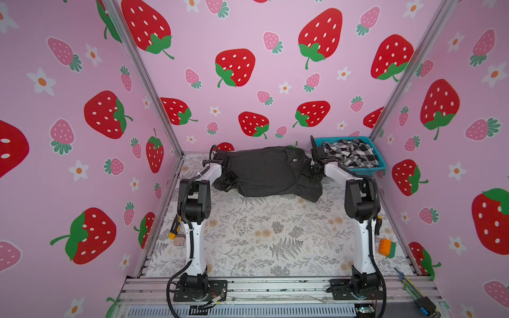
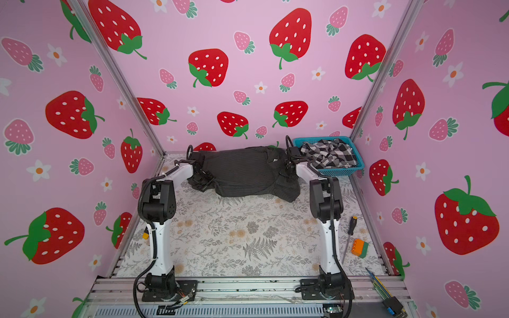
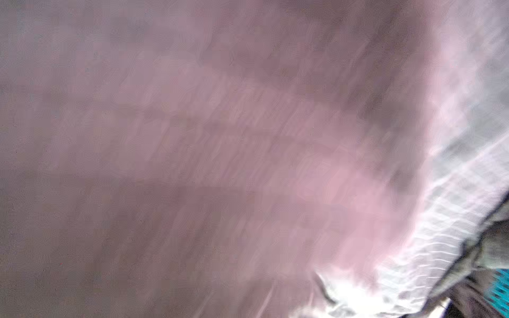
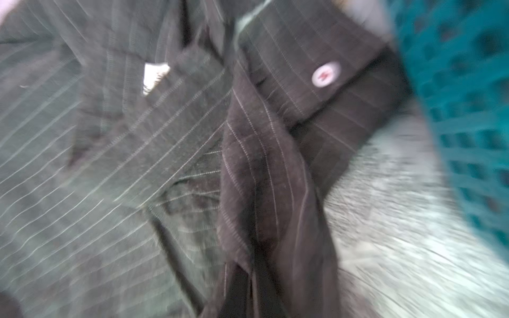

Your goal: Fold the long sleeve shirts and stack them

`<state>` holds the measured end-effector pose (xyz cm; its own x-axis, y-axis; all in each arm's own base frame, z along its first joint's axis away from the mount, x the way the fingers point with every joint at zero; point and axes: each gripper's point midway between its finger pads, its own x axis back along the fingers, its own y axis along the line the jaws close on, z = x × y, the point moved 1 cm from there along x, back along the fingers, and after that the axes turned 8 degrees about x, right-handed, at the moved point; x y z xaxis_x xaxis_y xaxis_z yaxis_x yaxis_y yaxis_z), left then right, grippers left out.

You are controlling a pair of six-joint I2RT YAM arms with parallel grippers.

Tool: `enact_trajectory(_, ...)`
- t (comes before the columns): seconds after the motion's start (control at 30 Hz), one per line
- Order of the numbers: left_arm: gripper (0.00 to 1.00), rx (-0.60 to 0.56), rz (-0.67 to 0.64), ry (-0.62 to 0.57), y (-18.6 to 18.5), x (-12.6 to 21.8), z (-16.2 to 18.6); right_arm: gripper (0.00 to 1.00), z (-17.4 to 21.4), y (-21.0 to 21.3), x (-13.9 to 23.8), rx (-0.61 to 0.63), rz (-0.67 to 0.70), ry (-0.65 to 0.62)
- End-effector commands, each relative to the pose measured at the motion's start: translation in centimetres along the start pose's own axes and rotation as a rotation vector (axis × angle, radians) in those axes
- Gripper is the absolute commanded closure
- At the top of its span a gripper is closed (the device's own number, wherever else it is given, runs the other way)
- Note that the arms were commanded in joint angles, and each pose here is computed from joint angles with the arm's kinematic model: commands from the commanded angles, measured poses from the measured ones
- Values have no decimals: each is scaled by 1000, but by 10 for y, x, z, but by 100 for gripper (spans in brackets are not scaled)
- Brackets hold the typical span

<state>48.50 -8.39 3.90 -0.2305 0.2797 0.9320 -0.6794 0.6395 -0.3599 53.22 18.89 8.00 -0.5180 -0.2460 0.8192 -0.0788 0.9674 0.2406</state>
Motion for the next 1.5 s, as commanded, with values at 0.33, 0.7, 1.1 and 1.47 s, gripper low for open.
enact_trajectory(0.33,100,-23,-89,-12,84,72,58,100,191,196,203,745,-484,-13)
enact_trajectory(0.7,100,45,-111,36,122,61,56,61,346,154,176,977,-304,312)
enact_trajectory(1.1,100,36,-119,61,128,60,63,6,158,85,201,536,-53,-36)
enact_trajectory(1.47,100,31,-121,69,138,66,76,33,93,36,89,555,244,65)
